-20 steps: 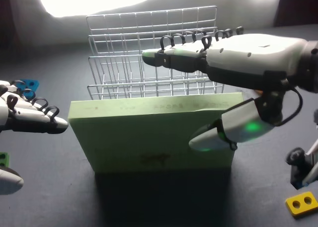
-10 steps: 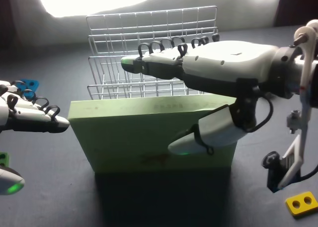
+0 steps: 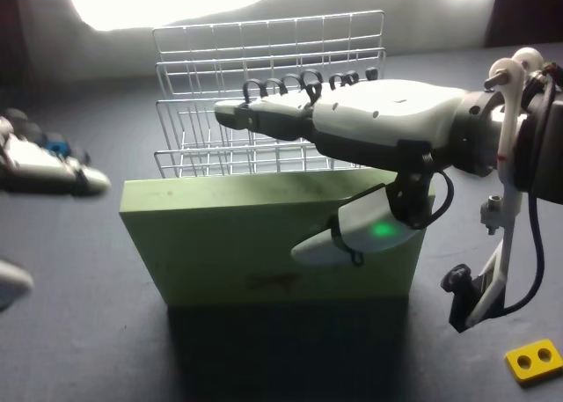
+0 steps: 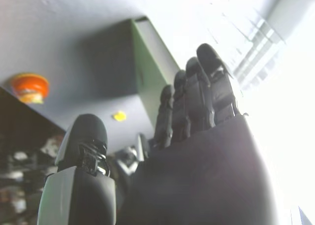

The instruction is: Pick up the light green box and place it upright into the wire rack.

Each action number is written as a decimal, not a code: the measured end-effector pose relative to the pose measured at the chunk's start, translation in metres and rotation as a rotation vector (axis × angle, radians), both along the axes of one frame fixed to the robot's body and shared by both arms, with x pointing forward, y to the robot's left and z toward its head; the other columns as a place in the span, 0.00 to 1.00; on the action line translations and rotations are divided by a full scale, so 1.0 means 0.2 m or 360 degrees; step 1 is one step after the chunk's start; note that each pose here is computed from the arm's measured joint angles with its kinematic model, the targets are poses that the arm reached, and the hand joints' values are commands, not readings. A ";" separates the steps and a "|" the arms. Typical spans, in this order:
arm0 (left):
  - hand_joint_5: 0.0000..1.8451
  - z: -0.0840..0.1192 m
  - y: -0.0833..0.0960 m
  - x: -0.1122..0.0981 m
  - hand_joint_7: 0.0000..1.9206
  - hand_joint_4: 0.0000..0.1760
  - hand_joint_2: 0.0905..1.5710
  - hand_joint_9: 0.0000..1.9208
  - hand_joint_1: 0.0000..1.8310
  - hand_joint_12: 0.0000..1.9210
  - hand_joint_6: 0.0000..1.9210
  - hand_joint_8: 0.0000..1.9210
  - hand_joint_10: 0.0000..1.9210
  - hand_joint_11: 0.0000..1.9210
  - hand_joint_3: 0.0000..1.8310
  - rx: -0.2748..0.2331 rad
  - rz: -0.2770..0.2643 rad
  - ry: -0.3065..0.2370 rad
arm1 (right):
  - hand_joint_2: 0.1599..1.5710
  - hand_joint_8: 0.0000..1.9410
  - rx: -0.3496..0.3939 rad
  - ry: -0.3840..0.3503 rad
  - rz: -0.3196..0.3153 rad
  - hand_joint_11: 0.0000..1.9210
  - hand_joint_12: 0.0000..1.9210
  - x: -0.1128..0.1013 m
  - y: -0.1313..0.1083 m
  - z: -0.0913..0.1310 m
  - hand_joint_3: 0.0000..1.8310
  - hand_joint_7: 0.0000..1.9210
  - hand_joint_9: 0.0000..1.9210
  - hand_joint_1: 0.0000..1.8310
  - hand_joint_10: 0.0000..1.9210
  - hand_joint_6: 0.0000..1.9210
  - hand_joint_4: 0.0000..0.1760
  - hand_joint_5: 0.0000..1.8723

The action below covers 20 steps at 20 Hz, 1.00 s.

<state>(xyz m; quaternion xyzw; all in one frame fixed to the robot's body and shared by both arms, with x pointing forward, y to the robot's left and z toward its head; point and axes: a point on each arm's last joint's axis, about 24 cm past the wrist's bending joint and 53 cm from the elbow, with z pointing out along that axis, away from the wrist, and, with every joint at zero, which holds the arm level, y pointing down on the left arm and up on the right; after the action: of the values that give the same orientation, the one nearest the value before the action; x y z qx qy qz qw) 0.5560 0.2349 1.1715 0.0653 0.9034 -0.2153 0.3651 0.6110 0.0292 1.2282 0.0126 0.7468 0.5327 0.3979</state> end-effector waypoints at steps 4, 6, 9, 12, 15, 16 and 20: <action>0.05 0.04 0.08 0.05 0.07 0.10 0.83 0.09 0.21 0.39 0.00 0.00 0.00 0.00 0.00 -0.0051 0.0080 -0.0030 | 0.59 0.00 -0.0001 0.0009 0.0023 0.00 0.10 -0.02 0.04 -0.02 0.00 0.02 0.01 0.55 0.00 0.00 0.09 0.00; 0.05 0.03 0.13 0.06 0.07 0.08 0.83 0.09 0.22 0.38 0.00 0.00 0.00 0.00 0.00 -0.0052 0.0117 -0.0024 | 0.58 0.00 -0.0006 0.0014 0.0024 0.00 0.13 -0.02 0.04 -0.03 0.00 0.03 0.02 0.56 0.00 0.00 0.09 0.01; 0.05 0.03 0.16 0.06 0.08 0.07 0.83 0.09 0.21 0.38 0.00 0.00 0.00 0.00 0.00 -0.0056 0.0143 -0.0018 | 0.59 0.00 -0.0019 0.0017 0.0024 0.00 0.10 -0.02 0.03 -0.05 0.00 0.02 0.01 0.55 0.00 0.00 0.10 0.00; 0.06 0.03 0.19 0.07 0.08 0.08 0.83 0.09 0.23 0.39 0.00 0.00 0.00 0.00 0.00 -0.0058 0.0162 -0.0018 | 0.59 0.00 -0.0019 0.0019 0.0022 0.00 0.08 -0.02 0.04 -0.06 0.00 0.02 0.00 0.56 0.00 0.00 0.10 0.00; 0.05 0.03 0.20 0.07 0.08 0.07 0.83 0.09 0.24 0.37 0.00 0.00 0.00 0.00 0.00 -0.0069 0.0179 -0.0020 | 0.59 0.00 0.0019 0.0046 -0.0009 0.00 0.05 -0.01 0.03 -0.06 0.00 0.01 0.00 0.56 0.00 0.00 0.09 0.00; 0.06 0.03 0.21 0.07 0.08 0.06 0.83 0.09 0.24 0.37 0.00 0.00 0.00 0.00 0.00 -0.0071 0.0181 -0.0022 | 0.59 0.00 0.0016 0.0031 -0.0013 0.00 0.04 -0.01 0.03 -0.06 0.00 0.02 0.00 0.56 0.00 0.00 0.07 0.00; 0.05 0.03 0.21 0.07 0.07 0.08 0.82 0.09 0.23 0.36 0.00 0.00 0.00 0.00 0.00 -0.0073 0.0182 -0.0024 | 0.59 0.00 -0.0020 -0.0076 -0.0024 0.00 0.10 0.00 0.05 -0.04 0.00 0.02 0.01 0.56 0.00 0.00 0.05 0.00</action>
<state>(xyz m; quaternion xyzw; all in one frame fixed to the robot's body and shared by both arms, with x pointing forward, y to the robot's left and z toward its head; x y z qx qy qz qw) 0.5710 0.2762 1.1785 0.0069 0.8976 -0.2144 0.3850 0.6112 0.0382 1.2196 0.0030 0.7403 0.5251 0.4198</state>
